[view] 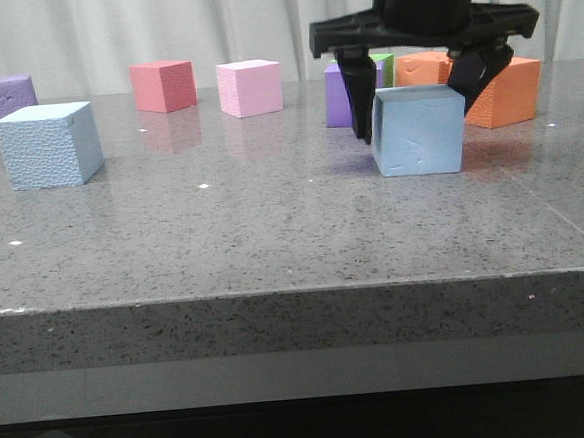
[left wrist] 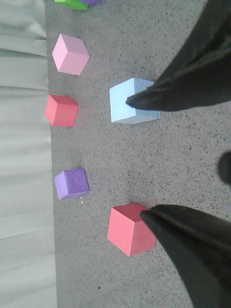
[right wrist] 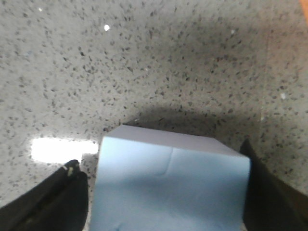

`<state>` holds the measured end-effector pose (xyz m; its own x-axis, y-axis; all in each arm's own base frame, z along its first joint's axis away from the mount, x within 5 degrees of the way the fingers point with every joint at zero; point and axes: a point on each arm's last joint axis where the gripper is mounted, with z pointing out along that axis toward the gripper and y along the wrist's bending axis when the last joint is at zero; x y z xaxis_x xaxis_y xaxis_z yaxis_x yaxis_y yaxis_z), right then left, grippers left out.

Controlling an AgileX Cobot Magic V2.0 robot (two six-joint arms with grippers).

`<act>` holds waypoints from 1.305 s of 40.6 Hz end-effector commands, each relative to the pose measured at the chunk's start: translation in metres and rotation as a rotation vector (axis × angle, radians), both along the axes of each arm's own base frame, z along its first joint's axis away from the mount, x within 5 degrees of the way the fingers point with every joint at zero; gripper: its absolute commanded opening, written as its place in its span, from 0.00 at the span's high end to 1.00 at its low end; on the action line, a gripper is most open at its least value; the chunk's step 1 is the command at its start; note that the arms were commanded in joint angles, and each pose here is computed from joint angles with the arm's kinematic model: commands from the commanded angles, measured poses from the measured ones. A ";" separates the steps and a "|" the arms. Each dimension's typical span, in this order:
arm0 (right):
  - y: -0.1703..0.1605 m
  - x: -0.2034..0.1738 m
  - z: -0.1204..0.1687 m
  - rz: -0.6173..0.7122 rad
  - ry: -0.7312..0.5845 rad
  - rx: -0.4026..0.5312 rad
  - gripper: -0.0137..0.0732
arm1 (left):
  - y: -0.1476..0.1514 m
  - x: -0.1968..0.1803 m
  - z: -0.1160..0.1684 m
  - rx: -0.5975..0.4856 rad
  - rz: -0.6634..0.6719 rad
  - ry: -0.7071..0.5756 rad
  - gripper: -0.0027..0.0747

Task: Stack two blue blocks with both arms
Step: 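Lower the right gripper around the light-blue cube nearer the center, then grasp the light-blue cube and slide it toward the table center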

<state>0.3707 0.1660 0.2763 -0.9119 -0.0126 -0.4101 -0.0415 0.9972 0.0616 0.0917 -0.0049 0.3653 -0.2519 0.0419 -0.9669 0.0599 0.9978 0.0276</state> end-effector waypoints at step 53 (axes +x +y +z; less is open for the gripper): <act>0.109 0.003 0.066 0.089 -0.234 0.141 0.16 | -0.001 0.001 0.016 -0.006 -0.008 -0.097 0.43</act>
<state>0.3838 0.2825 0.2850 -0.8736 -0.0433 -0.4847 -0.1063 0.9890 0.1032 0.0917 -0.0049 0.3653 -0.2519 0.0419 -0.9669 0.0599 0.9978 0.0276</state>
